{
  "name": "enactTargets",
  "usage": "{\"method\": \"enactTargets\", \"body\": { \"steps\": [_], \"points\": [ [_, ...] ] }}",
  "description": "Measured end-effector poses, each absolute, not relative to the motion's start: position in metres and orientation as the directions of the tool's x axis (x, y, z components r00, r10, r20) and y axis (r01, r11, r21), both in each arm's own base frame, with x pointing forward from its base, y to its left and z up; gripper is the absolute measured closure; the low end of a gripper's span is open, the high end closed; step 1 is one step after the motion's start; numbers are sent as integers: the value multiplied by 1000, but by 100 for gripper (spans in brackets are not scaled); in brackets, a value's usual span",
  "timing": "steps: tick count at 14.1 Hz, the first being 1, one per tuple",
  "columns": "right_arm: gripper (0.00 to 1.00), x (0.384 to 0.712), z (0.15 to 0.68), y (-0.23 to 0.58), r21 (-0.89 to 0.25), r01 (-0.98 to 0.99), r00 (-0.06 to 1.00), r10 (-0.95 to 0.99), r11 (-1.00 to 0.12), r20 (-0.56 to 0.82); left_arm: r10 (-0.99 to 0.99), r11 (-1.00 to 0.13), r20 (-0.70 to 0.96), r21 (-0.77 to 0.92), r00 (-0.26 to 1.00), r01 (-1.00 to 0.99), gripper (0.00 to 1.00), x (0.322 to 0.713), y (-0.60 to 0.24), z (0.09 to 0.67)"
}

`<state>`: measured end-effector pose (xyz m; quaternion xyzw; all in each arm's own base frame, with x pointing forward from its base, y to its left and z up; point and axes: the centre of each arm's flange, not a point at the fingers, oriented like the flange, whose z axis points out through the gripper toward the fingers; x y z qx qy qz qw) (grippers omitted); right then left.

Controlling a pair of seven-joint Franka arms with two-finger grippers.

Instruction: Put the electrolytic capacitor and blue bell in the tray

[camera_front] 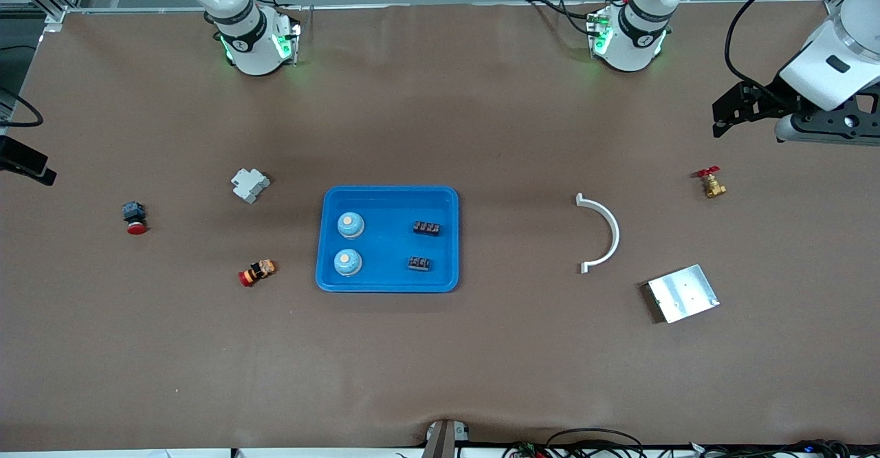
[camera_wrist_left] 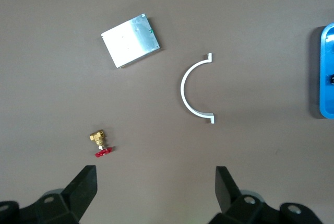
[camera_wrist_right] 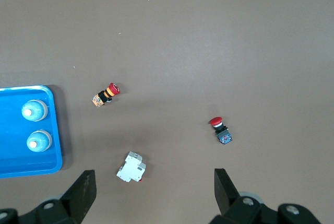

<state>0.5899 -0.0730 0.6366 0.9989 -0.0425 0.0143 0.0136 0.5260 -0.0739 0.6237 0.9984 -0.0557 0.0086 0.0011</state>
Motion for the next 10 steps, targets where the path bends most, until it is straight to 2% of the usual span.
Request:
{"method": "enactTargets", "body": {
  "steps": [10],
  "points": [
    [0,590,636,-70,-5,-93,995,-94,-996,27,-115,-993,70,14,991,-117,0,527,-78,645]
  ]
}}
